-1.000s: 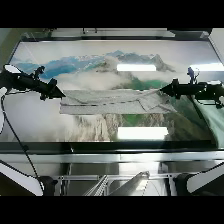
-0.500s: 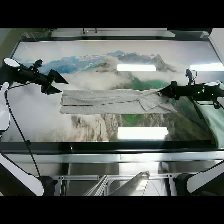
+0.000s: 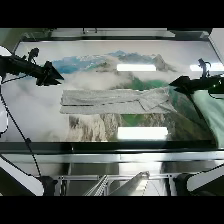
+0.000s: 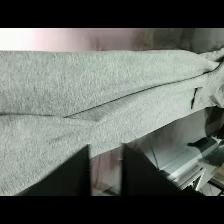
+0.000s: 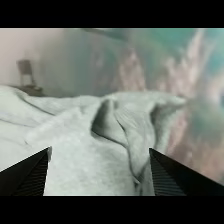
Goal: Fold the shirts.
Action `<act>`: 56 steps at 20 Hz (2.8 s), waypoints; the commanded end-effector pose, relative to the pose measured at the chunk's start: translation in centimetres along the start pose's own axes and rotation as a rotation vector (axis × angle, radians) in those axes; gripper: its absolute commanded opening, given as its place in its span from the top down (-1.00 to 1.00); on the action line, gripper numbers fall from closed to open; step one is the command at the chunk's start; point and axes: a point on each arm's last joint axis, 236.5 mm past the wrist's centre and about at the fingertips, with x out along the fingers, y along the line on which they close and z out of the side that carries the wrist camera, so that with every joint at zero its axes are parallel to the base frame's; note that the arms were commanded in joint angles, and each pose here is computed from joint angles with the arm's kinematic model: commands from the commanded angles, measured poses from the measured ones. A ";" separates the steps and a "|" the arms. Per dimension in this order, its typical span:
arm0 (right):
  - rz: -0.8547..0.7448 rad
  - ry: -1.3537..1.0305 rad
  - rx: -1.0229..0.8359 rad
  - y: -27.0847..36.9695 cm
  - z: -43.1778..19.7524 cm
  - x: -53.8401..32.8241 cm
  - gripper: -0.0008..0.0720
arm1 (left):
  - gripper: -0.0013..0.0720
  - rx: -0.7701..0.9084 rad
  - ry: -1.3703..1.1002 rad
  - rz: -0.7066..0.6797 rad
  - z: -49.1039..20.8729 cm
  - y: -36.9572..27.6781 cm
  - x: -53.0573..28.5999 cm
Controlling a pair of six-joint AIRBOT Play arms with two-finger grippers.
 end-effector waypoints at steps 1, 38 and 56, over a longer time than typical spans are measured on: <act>-0.062 0.103 0.094 -2.3 -2.4 0.4 -0.96 | 0.96 0.050 0.073 -0.005 -1.9 -0.8 2.3; 0.205 0.231 -0.137 25.0 -6.5 3.4 0.94 | 0.94 0.477 0.279 -0.123 -9.9 -17.3 23.0; 0.469 0.006 -0.306 45.2 -17.9 29.9 -0.69 | 0.94 0.294 -0.125 -0.084 -9.0 -8.8 -5.3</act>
